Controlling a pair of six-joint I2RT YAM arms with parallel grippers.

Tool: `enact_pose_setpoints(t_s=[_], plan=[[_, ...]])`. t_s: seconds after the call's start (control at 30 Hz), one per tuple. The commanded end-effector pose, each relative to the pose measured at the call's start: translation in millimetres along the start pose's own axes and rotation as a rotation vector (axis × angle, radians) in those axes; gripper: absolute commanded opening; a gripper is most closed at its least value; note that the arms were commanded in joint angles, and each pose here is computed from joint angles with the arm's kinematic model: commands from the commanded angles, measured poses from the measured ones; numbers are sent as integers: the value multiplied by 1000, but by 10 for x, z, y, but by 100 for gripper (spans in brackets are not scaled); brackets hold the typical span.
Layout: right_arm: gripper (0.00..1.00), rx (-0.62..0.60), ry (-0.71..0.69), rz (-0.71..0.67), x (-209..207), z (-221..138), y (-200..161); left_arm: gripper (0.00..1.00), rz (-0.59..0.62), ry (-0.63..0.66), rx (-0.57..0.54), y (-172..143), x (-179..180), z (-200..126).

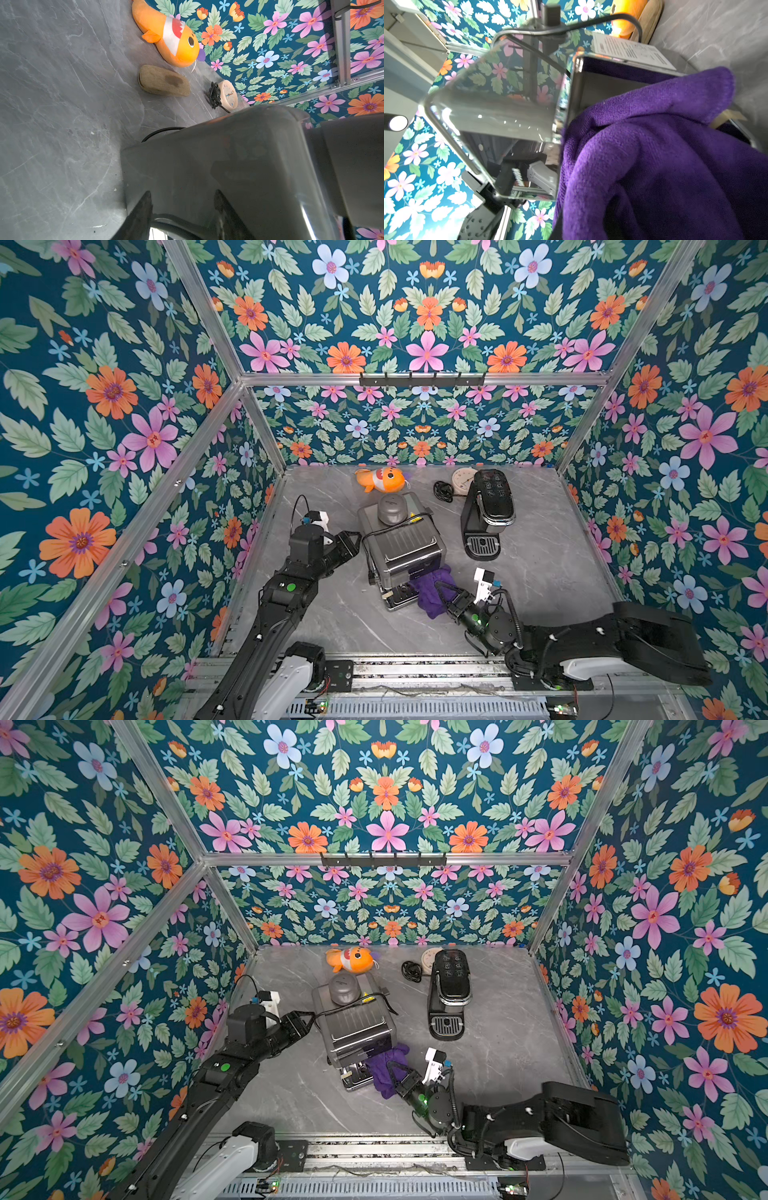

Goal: Wipe the surface of a coffee machine
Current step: Wipe the dirt from the surface of the coffee machine.

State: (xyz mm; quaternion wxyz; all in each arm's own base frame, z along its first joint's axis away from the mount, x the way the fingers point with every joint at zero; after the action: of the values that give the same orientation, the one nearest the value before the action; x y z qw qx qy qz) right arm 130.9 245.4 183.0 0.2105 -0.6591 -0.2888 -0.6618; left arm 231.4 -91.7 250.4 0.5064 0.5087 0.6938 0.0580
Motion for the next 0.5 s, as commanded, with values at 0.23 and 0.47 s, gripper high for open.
enact_pose_setpoints(t_s=[0.23,0.47], plan=[[0,-15,-406,-172,-416,-207,474,50,13,11,-2,42,-18,17],[0,118,-402,-181,-405,-1,299,50,18,17,-2,61,-26,22]])
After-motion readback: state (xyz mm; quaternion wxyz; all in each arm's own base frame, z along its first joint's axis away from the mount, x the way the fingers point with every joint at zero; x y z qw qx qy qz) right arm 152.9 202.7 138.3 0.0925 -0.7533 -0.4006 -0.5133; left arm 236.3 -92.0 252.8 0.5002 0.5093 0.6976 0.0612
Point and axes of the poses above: each gripper's point midway between its finger pads, its own z axis out along the fingers, its own x axis along the line the jaws close on, y = z × x, the point moved 6 cm from there along -z, back along the fingers, and after that the axes turned 4 degrees about z, right-handed, at the moved point
